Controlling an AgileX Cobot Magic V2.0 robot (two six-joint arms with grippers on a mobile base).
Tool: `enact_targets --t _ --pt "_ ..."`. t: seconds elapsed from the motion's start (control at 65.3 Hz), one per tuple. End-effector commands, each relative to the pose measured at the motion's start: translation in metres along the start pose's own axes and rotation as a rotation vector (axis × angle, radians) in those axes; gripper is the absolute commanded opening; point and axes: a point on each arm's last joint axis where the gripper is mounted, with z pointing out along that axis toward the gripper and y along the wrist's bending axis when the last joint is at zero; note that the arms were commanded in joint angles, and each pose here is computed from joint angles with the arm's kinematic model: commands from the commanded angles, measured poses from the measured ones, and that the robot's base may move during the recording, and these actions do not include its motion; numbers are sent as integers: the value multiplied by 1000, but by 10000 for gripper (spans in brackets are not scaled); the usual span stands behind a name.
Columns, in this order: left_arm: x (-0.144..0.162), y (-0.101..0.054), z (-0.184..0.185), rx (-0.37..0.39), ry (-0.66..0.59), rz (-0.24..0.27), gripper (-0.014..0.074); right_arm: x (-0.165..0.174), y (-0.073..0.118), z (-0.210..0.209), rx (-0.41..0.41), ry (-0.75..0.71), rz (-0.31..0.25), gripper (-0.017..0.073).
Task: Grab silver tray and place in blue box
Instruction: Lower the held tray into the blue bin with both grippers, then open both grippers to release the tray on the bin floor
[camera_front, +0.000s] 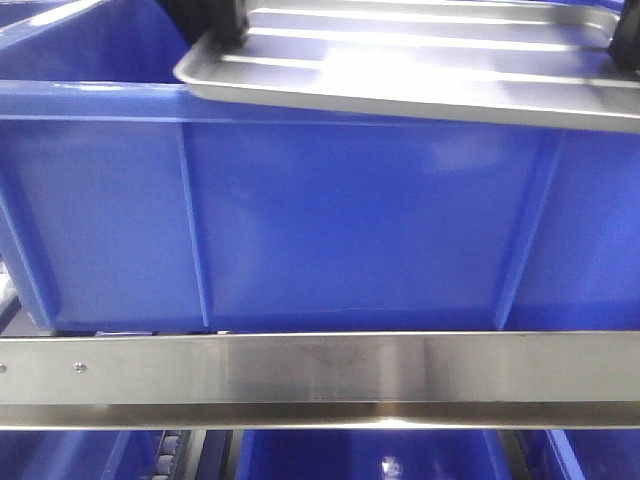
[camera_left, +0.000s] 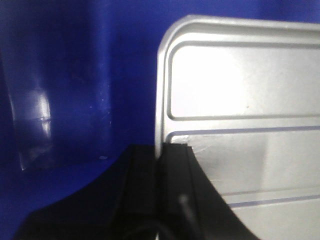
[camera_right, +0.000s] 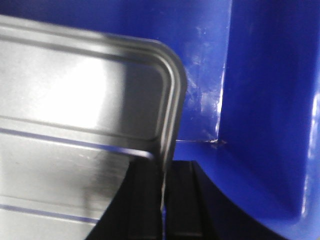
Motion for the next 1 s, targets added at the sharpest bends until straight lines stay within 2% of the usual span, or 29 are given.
enact_targets --t 0.0,0.077,0.276,0.429,0.613,0.735,0.827,0.981 --pt "-13 1 -26 64 -132 -3 -105 -12 -1 -23 -10 -119 -44 59" --pt "-16 0 -31 64 -151 0 -105 -18 0 -34 -20 -156 -59 59" --pt "-34 4 -55 37 -283 18 -105 -42 5 -65 -62 -278 -45 59" --pt "-48 20 -57 14 -332 -25 -105 -61 14 -59 -66 -289 -43 59" --pt "-69 38 -28 -11 -338 -83 -105 -84 27 -23 -49 -247 -56 59" --pt "-76 36 -1 16 -305 -66 -105 -91 32 5 -34 -215 -67 59" --pt "-78 31 30 7 -259 -62 -105 -95 36 27 -16 -183 -79 59" --pt "-76 28 62 -8 -196 -62 -105 -98 37 49 9 -158 -95 59"
